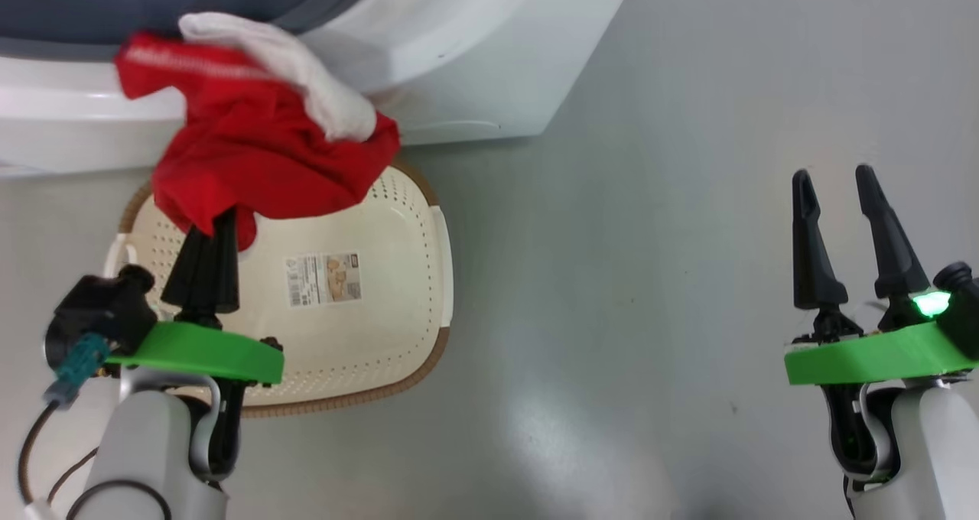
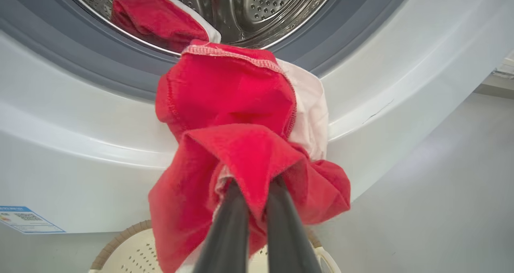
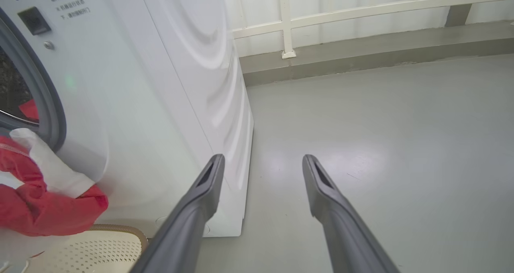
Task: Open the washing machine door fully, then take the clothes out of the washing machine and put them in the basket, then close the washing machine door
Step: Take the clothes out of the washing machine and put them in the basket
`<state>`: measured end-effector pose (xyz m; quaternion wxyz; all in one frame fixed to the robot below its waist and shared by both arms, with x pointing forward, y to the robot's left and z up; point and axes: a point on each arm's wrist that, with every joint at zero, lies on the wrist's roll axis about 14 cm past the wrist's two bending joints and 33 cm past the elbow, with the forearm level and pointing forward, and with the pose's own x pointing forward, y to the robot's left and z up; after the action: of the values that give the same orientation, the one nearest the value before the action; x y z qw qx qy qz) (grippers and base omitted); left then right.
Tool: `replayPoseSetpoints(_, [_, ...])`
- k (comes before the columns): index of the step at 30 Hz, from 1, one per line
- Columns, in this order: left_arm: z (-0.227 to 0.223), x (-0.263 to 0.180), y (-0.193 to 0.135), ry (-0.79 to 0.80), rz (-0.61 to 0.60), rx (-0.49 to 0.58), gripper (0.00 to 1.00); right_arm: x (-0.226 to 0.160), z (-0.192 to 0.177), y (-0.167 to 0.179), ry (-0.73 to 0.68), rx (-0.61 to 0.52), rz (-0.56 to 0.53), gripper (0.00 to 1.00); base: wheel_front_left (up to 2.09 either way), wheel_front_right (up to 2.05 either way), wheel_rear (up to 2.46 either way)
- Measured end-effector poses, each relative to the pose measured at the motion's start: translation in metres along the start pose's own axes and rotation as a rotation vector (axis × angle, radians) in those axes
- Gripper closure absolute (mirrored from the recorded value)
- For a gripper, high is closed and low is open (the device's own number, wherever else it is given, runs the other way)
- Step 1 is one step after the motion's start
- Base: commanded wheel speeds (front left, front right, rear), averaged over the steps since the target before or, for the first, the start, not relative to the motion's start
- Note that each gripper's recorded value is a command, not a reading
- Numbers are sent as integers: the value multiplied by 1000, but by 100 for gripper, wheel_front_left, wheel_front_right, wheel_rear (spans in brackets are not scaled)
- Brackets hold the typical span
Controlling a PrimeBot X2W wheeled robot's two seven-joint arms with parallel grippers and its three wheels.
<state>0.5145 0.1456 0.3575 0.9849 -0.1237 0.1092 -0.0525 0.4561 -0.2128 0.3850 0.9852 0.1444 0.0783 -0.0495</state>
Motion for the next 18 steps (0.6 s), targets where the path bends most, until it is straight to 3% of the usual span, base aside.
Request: replayPoseSetpoints(18, [-116,21,21,314,29,15,100,20,-34,-18,57,-19,-38,0,0,0,0])
